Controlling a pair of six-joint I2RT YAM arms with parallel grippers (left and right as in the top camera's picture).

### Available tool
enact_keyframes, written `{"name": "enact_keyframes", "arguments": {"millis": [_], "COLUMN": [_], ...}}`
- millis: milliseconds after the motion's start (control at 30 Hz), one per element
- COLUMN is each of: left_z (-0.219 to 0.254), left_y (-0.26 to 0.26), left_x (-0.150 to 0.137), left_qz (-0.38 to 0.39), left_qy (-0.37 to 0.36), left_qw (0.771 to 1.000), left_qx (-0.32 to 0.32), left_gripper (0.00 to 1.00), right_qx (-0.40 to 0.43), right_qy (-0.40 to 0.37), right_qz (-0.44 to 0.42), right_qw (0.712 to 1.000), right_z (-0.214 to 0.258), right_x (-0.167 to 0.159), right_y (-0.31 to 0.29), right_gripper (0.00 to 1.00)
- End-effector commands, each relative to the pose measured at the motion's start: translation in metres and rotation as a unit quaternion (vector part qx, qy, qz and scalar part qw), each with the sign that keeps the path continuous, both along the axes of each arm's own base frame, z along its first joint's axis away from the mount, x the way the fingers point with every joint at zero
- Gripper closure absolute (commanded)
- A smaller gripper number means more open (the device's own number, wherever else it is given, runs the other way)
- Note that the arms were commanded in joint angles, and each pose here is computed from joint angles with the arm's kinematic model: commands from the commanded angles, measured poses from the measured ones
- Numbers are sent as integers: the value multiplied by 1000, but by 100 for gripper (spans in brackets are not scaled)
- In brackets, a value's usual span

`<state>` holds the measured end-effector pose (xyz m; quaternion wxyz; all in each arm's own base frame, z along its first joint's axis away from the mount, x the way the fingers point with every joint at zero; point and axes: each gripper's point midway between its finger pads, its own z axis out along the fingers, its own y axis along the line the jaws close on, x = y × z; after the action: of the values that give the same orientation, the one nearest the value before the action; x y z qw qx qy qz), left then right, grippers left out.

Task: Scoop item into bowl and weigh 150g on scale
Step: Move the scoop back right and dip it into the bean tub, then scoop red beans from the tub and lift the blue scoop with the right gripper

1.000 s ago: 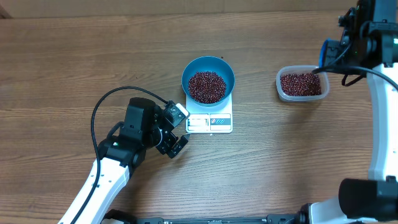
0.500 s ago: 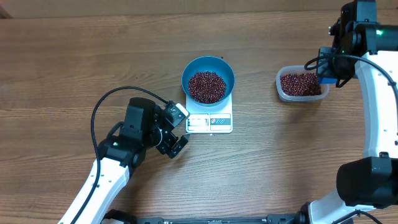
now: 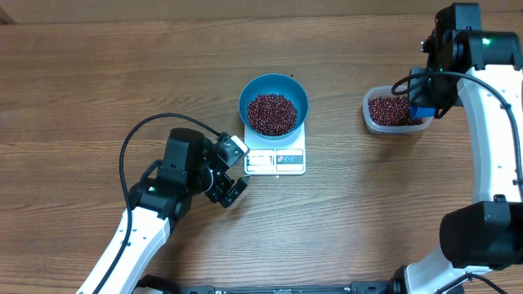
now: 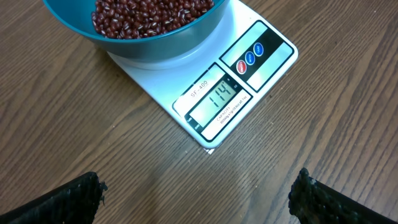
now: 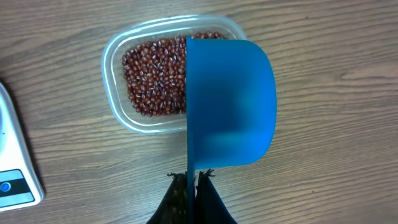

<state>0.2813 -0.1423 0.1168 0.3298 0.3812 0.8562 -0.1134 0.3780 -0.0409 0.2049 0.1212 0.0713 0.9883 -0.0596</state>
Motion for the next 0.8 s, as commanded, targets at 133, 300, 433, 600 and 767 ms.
{"name": "enact_keyframes", "arguments": {"millis": [133, 300, 433, 600, 767], "left_z": [-4, -4, -4, -4, -4], "left_y": [1, 1, 1, 1, 1], "left_x": [-1, -1, -1, -1, -1], "left_qz": [-5, -5, -5, -5, -5], "left_qy": [2, 2, 2, 2, 2], "left_qw": [1000, 1000, 1000, 1000, 1000], "left_qx": [6, 6, 6, 6, 6], "left_gripper": [0, 1, 1, 0, 1], "right_qx": [-6, -36, -67, -81, -89], "right_qy": [9, -8, -24, 2, 43], "right_qz": [-5, -9, 4, 15, 24], "right_qw": [1000, 999, 997, 997, 995], "right_z": [-36, -45, -43, -57, -73], "right_x": [6, 20, 31, 30, 21], "right_y": [-2, -11, -12, -7, -2], "right_gripper": [96, 96, 96, 96, 96]}}
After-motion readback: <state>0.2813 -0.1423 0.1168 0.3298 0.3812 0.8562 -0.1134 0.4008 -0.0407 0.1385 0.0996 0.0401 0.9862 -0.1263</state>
